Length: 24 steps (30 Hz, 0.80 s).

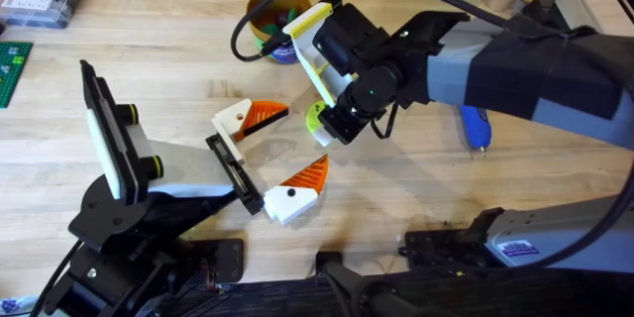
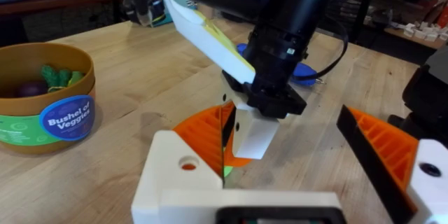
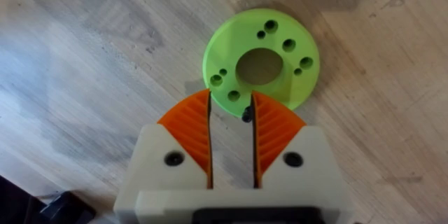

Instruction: Pick up the gripper from the table and insert it into the empty holder that is missing its gripper. Then pick up a screw, insert it into the mounting hole, and use the screwdriver to tighten it. Finally, clean up the table by picking up the vegetable and placing it into the bucket.

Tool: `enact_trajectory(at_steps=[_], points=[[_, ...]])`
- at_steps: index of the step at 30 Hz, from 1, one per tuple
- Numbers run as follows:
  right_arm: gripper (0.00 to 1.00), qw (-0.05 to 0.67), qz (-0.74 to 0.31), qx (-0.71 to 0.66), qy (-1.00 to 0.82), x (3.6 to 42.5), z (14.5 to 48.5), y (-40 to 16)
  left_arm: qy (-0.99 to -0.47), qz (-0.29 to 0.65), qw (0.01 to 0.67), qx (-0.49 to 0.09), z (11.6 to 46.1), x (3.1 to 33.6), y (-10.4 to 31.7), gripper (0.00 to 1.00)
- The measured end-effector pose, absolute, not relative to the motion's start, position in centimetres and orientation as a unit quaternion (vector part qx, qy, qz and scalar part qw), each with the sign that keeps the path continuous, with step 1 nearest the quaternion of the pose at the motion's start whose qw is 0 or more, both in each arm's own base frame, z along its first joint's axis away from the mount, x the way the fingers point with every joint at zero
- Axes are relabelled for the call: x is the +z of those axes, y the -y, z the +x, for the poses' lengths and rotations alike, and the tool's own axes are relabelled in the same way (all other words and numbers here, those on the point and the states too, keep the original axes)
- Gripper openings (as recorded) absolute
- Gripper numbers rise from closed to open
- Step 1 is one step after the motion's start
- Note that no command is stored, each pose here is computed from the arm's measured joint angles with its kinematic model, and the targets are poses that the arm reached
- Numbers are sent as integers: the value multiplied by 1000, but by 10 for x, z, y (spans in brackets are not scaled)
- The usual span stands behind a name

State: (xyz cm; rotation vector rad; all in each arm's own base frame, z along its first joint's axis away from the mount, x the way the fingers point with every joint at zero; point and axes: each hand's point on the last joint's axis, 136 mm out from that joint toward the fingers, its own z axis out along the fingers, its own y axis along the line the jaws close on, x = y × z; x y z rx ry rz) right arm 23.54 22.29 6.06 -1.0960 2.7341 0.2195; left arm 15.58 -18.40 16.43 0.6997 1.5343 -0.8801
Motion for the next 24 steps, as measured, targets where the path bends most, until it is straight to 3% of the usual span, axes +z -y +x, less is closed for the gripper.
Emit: enact_trajectory(at_steps=[24], points=[[280, 70, -354, 45, -931, 54, 230, -209, -657, 299, 581, -377, 156, 164, 184, 990]])
